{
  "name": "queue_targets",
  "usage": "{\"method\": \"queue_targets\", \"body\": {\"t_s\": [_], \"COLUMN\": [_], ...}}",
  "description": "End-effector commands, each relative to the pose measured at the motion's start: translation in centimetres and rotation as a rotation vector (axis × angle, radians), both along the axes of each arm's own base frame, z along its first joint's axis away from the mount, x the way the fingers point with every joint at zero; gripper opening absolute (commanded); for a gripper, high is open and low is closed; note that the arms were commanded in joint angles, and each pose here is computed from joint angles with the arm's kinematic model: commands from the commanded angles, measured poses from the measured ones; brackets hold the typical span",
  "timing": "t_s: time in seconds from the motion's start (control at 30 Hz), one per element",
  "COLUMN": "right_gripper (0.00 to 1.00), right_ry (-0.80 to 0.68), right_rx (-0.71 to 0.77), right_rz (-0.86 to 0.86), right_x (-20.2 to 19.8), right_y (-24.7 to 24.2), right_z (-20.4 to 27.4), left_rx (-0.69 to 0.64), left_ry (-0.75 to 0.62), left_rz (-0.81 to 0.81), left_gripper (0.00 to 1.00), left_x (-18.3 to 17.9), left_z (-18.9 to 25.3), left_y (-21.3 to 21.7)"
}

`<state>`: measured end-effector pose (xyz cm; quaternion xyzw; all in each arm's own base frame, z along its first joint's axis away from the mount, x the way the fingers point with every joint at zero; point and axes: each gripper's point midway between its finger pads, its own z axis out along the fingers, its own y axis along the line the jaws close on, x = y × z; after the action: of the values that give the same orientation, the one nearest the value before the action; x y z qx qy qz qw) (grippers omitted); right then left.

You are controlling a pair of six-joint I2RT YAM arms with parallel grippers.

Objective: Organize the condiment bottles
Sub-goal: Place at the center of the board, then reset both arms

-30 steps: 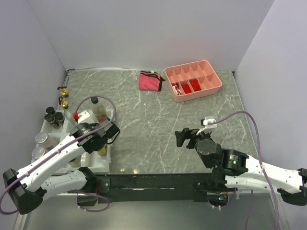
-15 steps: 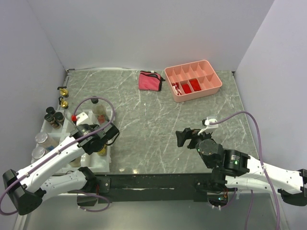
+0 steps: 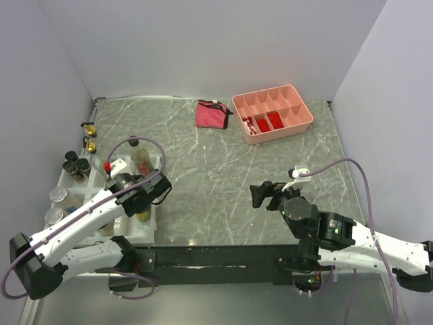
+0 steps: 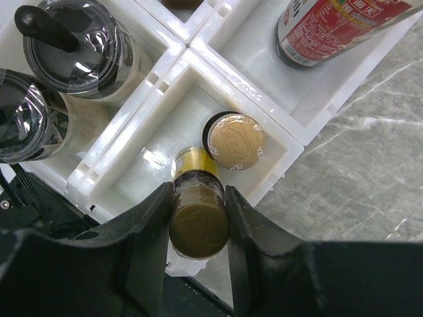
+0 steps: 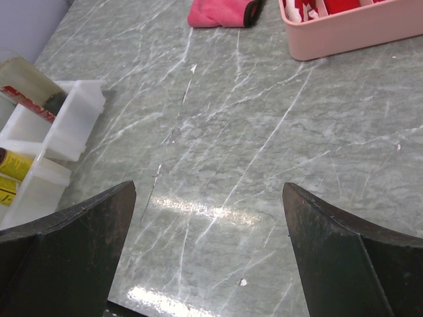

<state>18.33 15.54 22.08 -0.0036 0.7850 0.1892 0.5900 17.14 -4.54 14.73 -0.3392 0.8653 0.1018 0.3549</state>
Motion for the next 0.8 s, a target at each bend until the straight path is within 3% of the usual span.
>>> {"method": "queue_targets", "body": {"t_s": [0.0, 0.1, 0.23, 0.37, 0.5, 0.6, 0.67, 0.77], "right_gripper": [1.00, 1.00, 1.00, 1.00, 1.00, 1.00, 1.00, 1.00], "right_ry": [-0.014, -0.017, -0.022, -0.020, -0.014, 0.008, 0.036, 0.078], "right_rx": [0.016, 0.015, 0.021, 0.026, 0.039, 0.060, 0.075, 0.086], "right_rz": [-0.047, -0.048, -0.048, -0.050, -0.024, 0.030, 0.095, 0.145], "right_x": [0.4, 0.4, 0.4, 0.3, 0.1, -0.4, -0.9, -1.5], "right_y": [-0.7, -0.9, -1.0, -1.1, -0.7, 0.5, 1.9, 3.4], "right_z": [0.4, 0.5, 0.7, 0.9, 1.2, 1.2, 1.5, 2.2], "left_rx": [0.019, 0.012, 0.002, -0.004, -0.013, -0.033, -0.014, -0.048], "left_ry": [-0.055, -0.063, -0.086, -0.101, -0.171, -0.252, -0.288, -0.397], "left_rz": [0.034, 0.027, 0.016, -0.007, -0.034, -0.082, -0.185, -0.367], "left_gripper": [0.41, 0.46, 0.63, 0.66, 0.70, 0.84, 0.99, 0.99], "left_x": [0.8, 0.9, 1.2, 1.4, 2.6, 4.1, 5.0, 6.8], "left_z": [0.9, 1.2, 2.1, 3.2, 6.4, 9.6, 11.7, 14.8], "left_y": [0.5, 0.4, 0.3, 0.1, -0.3, -1.2, -2.0, -4.9]}}
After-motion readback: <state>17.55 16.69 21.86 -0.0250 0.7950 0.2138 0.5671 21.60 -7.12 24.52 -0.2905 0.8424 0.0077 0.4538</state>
